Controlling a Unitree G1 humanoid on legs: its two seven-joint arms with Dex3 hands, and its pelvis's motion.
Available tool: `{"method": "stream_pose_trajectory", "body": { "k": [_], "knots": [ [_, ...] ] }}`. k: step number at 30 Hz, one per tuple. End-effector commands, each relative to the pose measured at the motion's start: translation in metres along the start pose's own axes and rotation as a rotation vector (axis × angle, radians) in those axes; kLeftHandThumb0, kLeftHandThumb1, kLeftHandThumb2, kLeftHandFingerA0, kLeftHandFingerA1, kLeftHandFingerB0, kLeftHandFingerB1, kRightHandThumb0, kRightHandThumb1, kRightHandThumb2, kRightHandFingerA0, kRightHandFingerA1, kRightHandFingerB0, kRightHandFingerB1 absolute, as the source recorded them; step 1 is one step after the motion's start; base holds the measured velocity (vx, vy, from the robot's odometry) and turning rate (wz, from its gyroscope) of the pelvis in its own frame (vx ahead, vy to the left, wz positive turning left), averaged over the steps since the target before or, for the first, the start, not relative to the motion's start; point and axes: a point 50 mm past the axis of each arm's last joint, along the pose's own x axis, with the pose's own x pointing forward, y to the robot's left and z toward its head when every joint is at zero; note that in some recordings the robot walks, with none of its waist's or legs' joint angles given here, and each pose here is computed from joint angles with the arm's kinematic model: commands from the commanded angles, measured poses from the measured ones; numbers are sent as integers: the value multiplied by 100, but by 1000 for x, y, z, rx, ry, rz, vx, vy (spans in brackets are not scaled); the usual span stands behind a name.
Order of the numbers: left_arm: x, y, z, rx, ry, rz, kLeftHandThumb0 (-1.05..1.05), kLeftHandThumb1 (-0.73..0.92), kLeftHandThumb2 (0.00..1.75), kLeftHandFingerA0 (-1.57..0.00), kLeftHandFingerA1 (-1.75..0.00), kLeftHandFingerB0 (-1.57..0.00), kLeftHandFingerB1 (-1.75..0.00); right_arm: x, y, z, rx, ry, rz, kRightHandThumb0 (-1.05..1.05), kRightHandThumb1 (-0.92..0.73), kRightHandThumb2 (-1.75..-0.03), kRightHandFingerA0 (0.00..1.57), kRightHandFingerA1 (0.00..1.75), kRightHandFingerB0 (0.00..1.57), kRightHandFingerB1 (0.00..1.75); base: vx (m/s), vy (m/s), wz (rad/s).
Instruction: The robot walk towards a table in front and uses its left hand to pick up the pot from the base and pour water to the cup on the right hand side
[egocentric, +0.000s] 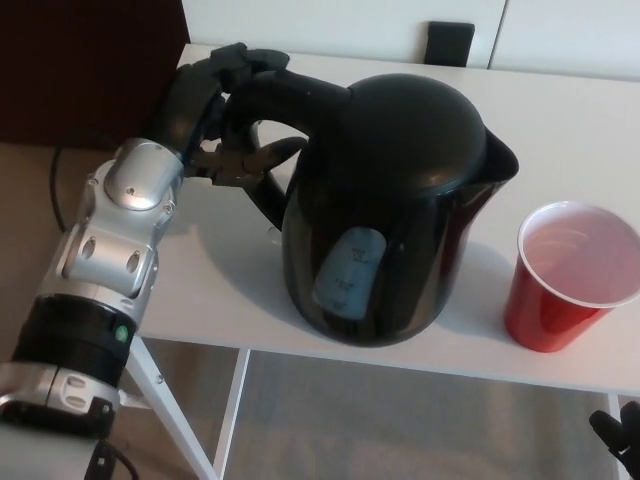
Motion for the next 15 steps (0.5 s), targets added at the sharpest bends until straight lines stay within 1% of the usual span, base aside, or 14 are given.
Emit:
{"method": "stream_pose_trajectory", "body": {
  "k": [1, 2, 3, 4, 6, 7, 10, 11, 12, 13, 14, 15],
  "knots": [
    [4, -5, 4, 83, -19, -48, -37, 48, 56, -68, -51, -69, -49, 2, 1, 6, 7, -13, 3, -20, -48, -93, 33, 61, 8, 50, 0, 0, 0],
    [6, -6, 5, 70, -27, -39, -25, 53, 56, -64, -112, -62, -105, 4, 3, 7, 6, -17, -10, -20, -47, -93, 38, 63, 12, 52, 0, 0, 0],
    [6, -8, 6, 61, -30, -30, -18, 62, 55, -81, -175, -60, -175, 4, 4, 8, 6, -18, -12, -19, -48, -94, 39, 64, 12, 52, 0, 0, 0],
    [7, -10, 7, 52, -30, -13, -25, 45, 80, -119, -144, -97, -130, 4, 5, 8, 15, -18, -8, -19, -49, -94, 38, 64, 10, 51, 0, 0, 0],
    [7, -14, 8, 47, -26, 18, -27, 45, 80, -119, -143, -96, -127, 4, 6, 9, 29, -20, -2, -19, -48, -93, 39, 64, 11, 52, 0, 0, 0],
    [6, -15, 9, 41, -35, 27, -28, 47, 79, -117, -144, -92, -128, 4, 6, 9, 29, -19, -1, -20, -47, -92, 39, 64, 11, 51, 0, 0, 0],
    [6, -16, 9, 39, -39, 32, -28, 47, 79, -117, -144, -92, -128, 4, 6, 10, 29, -19, -2, -20, -47, -92, 39, 64, 11, 51, 0, 0, 0],
    [6, -16, 11, 16, -51, 45, -15, 68, 56, -78, -175, -53, -172, 5, 6, 10, 18, -23, -3, -27, -63, -58, 47, 55, 21, 38, 0, 0, 0],
    [5, -16, 15, -25, -72, 67, -15, 68, 56, -77, -175, -51, -168, 5, 7, 12, 11, -30, -3, -21, -44, -92, 40, 65, 13, 52, 0, 0, 0],
    [5, -15, 16, -32, -75, 69, -15, 68, 56, -77, -175, -51, -168, 6, 7, 13, 20, -30, -1, -21, -44, -92, 40, 65, 13, 52, 0, 0, 0],
    [6, -14, 18, -49, -77, 81, -13, 69, 56, -75, -175, -48, -173, 6, 8, 13, 15, -34, 4, -30, -64, -63, 46, 56, 21, 41, 0, 0, 0],
    [6, -13, 19, -55, -78, 86, -13, 69, 56, -75, -175, -48, -173, 6, 8, 14, 12, -36, 7, -30, -64, -63, 46, 56, 21, 41, 0, 0, 0]
  ]
}}
